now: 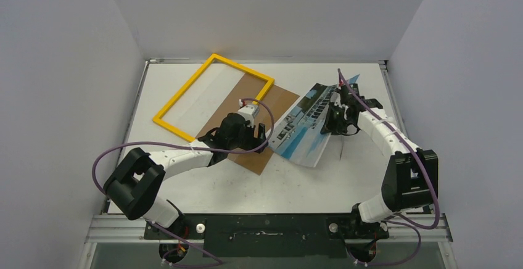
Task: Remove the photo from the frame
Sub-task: Move the photo to the center of the board.
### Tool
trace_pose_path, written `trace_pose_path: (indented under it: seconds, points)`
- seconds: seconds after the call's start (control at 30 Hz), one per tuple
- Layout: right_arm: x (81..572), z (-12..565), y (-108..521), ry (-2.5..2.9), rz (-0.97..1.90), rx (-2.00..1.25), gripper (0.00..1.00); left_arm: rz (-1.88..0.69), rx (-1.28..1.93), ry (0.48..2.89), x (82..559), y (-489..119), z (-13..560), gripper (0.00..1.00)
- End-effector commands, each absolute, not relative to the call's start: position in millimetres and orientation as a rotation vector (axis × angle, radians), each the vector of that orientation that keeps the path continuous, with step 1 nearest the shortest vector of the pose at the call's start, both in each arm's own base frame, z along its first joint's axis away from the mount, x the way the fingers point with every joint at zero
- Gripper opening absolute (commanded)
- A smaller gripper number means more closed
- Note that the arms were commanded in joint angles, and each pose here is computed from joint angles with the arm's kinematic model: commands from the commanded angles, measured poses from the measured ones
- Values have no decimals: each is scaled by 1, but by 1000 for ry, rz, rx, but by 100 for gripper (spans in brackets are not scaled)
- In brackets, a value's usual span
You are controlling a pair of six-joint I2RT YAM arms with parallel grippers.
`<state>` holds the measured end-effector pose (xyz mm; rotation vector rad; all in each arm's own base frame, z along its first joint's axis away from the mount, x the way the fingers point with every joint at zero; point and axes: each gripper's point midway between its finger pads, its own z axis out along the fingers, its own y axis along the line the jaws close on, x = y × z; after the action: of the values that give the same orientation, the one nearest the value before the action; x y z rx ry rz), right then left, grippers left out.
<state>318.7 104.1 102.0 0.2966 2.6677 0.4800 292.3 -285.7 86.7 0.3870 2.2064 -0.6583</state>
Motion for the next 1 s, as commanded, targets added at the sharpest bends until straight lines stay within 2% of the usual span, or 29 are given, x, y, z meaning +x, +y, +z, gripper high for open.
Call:
trace_pose_path:
  seconds: [0.0, 0.3, 0.4, 0.43, 0.5, 0.53, 0.67, 0.83, 0.97]
  points:
    - [277, 102, 65, 2882, 154, 179, 11, -676, 336, 2139, 304, -287, 104, 73]
    - [294, 138, -16, 2793, -561, 281, 12, -681, 333, 2156, 303, -289, 99, 73]
    - [308, 136, -17, 2773, -583, 280, 23, -683, 331, 2156, 303, -289, 100, 73]
    - [311, 132, -15, 2772, -589, 269, 30, -679, 331, 2159, 303, -289, 99, 73]
    - [319, 132, -13, 2720, -646, 238, 54, -674, 329, 2157, 303, -287, 100, 73]
    - [322, 133, -13, 2691, -672, 241, 60, -673, 331, 2155, 303, -287, 101, 73]
    - [334, 139, -20, 2613, -731, 305, 63, -655, 318, 2152, 304, -283, 102, 74]
    - [357, 167, 2, 2459, -715, 310, 76, -647, 303, 2141, 305, -278, 103, 74]
    - [369, 182, 23, 2371, -631, 295, 82, -641, 269, 2113, 310, -270, 106, 74]
